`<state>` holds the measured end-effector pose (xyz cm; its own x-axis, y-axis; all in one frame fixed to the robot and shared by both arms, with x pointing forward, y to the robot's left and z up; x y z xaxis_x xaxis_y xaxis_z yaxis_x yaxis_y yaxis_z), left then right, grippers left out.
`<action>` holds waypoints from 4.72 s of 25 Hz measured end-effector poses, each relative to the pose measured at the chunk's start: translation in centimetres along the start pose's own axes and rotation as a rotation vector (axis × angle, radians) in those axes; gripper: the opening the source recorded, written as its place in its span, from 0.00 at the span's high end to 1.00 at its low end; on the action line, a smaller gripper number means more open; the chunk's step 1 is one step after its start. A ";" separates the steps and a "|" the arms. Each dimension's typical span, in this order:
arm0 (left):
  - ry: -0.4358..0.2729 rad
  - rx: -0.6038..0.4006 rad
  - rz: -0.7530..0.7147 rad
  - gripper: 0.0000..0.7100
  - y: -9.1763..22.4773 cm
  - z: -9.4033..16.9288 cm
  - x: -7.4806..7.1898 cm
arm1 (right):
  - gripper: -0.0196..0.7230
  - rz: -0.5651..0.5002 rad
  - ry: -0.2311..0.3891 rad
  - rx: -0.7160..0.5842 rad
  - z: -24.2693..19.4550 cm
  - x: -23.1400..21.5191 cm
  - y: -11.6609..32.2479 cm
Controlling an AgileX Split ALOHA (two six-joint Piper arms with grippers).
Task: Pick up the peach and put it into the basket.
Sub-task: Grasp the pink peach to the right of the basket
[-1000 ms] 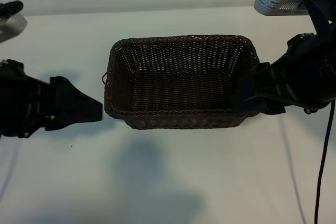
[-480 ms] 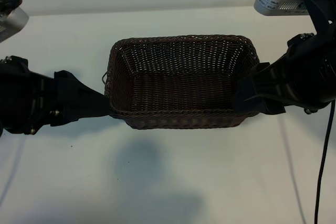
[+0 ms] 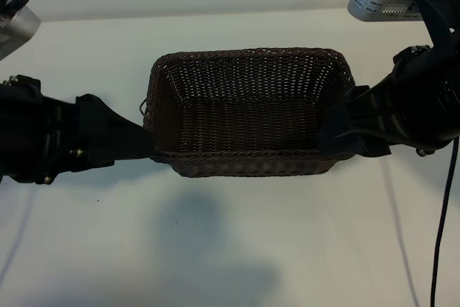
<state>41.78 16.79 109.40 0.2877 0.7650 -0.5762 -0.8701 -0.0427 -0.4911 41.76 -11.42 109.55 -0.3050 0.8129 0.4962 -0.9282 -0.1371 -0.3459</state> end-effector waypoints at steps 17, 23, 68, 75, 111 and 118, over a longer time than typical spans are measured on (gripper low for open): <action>-0.023 0.096 -0.027 0.22 0.6 -3.1 -0.8 | 0.28 0.000 0.000 0.000 0.0 0.0 0.0; -0.031 0.082 -0.026 0.22 0.1 -2.8 -1.1 | 0.28 0.000 0.000 0.000 0.0 0.0 0.0; -0.030 0.085 -0.029 0.22 0.2 -2.8 -1.2 | 0.28 0.142 0.099 -0.093 0.0 -1.2 -1.3; -0.030 0.085 -0.029 0.22 0.2 -2.8 -1.2 | 0.27 0.087 0.320 -0.202 -0.8 -5.6 -4.7; -0.030 0.085 -0.029 0.22 0.2 -2.8 -1.2 | 0.22 -0.229 0.429 -0.090 -12.8 -24.1 -10.0; -0.030 0.085 -0.029 0.22 0.2 -2.8 -1.2 | 0.23 -0.238 0.407 -0.025 -15.6 -25.4 -9.2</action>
<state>42.39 14.13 108.17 0.3021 0.7841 -0.5421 -0.8928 0.0333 -0.4493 61.33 -21.95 87.75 0.0287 0.9766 0.2131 -0.9551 0.0897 -0.2824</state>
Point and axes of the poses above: a point on each arm's last joint axis where the gripper is mounted, z pointing back along that axis away from the gripper, x along the wrist's bending axis when the last joint is at zero, y = z × x, the point moved 4 cm from there along -z, pointing out along that axis toward the gripper, and after that the axes turned 6 degrees about -z, right-handed, at the moved point
